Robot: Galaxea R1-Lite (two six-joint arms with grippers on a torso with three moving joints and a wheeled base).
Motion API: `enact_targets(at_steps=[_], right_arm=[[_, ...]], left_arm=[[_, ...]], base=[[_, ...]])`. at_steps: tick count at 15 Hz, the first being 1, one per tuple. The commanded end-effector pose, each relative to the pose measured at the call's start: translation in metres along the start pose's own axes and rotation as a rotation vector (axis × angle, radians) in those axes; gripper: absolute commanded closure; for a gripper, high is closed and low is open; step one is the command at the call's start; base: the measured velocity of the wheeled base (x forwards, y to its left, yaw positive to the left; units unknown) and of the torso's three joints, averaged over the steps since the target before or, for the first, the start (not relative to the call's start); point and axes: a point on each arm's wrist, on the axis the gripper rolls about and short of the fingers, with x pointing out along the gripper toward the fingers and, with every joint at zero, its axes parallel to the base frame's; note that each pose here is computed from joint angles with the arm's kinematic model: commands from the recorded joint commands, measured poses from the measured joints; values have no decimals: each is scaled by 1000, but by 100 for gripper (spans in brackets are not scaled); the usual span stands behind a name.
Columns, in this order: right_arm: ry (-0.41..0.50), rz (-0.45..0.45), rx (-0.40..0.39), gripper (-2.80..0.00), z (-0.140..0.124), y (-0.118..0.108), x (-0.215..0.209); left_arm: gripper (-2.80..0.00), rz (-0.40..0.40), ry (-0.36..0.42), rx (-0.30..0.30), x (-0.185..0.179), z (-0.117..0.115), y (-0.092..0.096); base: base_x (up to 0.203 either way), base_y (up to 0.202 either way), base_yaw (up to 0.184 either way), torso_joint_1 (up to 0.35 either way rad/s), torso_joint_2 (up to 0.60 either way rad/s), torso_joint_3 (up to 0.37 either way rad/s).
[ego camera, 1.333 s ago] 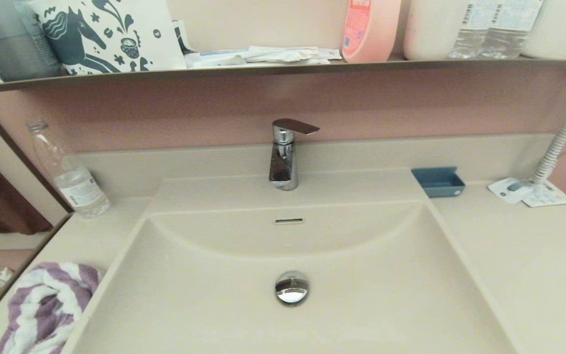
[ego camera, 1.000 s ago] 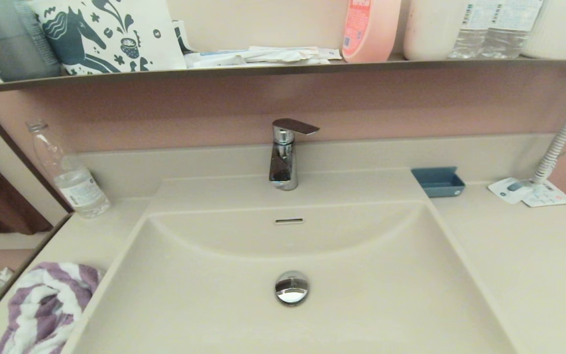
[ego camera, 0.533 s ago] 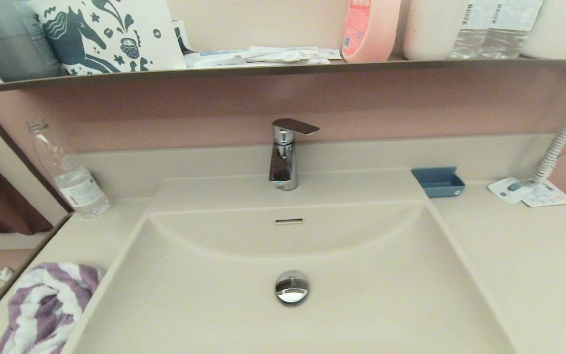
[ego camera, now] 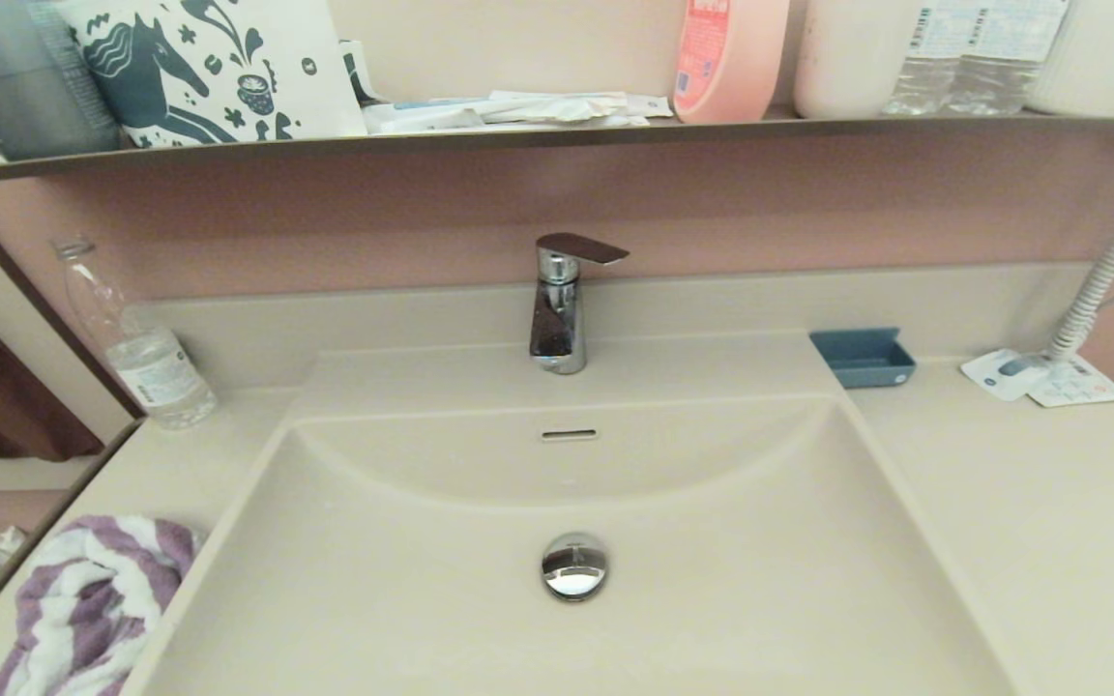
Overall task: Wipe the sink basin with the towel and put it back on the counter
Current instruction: Turn on the faucet
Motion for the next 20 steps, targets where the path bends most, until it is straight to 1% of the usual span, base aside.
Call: enact_targets(at_steps=[1,4,7,9,10,11,13,14,16,18,20], right_arm=[[-1,6,-23,0,4,0,0],[56,33,-29,0,30,0,6],[120,68,-31,0,77,1,28],[146,99,-42,0,110,2,58],[155,111,-52,0,122,3,75],[156,125,-60,0,132,4,94],[169,184,-63,0,143,14,137],[179,223,-56,0,144,26,160],[183,267,-44,0,144,65,206],[137,278,-35,0,145,114,245],[79,291,-34,0,144,162,273]], left_arm=[[0,0,0,0,0,0,0],[0,0,0,0,0,0,0],[0,0,0,0,0,0,0],[0,0,0,0,0,0,0],[0,0,0,0,0,0,0],[0,0,0,0,0,0,0],[0,0,0,0,0,0,0],[0,-1,0,0,0,0,0],[0,0,0,0,0,0,0],[0,0,0,0,0,0,0],[0,0,0,0,0,0,0]], base=[[0,0,0,0,0,0],[0,0,0,0,0,0],[0,0,0,0,0,0],[0,0,0,0,0,0],[0,0,0,0,0,0],[0,0,0,0,0,0],[0,0,0,0,0,0],[0,0,0,0,0,0],[0,0,0,0,0,0],[0,0,0,0,0,0],[0,0,0,0,0,0]])
